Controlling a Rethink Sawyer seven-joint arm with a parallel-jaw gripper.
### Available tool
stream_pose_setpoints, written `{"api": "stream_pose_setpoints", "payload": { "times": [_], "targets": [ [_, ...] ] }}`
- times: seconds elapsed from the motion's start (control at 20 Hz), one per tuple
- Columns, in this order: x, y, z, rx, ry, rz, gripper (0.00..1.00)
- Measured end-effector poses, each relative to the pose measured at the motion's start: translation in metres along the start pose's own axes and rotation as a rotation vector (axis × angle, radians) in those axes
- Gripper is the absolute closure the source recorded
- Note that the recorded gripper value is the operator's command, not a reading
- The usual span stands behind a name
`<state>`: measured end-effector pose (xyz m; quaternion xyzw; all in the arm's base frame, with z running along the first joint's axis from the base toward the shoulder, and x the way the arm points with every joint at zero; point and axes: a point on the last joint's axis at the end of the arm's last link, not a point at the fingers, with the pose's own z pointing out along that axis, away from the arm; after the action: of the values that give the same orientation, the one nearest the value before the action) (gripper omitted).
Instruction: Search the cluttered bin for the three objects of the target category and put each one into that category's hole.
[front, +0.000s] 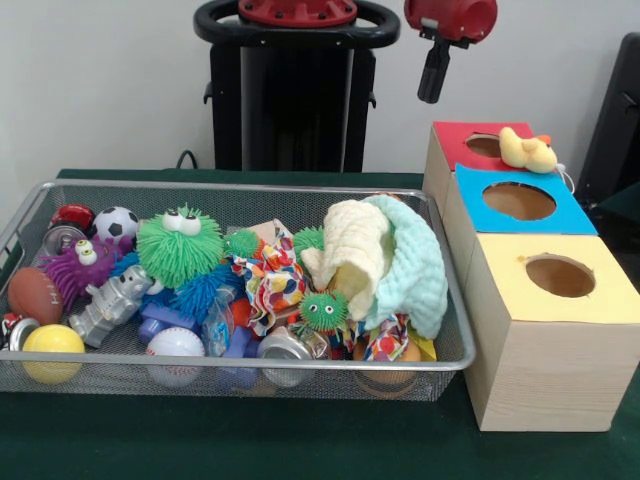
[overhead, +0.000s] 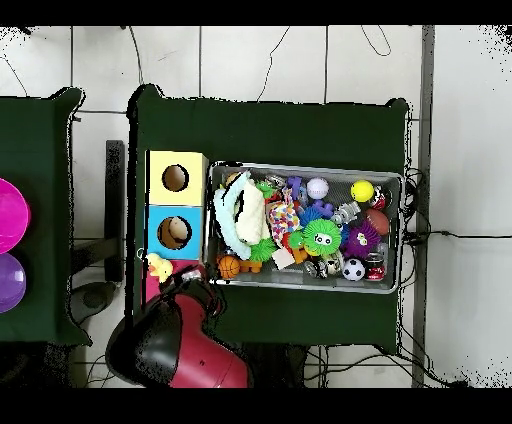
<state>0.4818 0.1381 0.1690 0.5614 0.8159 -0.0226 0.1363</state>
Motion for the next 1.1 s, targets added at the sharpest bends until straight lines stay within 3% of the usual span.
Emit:
{"api": "stream_pose_setpoints", "payload": {
  "times": [0.8,1.1],
  "targets": [
    [0.046,0.008,0.009,0.012,0.006,0.017,1.0],
    [0.054,0.013,0.013,0.011,-0.015,0.065,1.0]
  ]
}}
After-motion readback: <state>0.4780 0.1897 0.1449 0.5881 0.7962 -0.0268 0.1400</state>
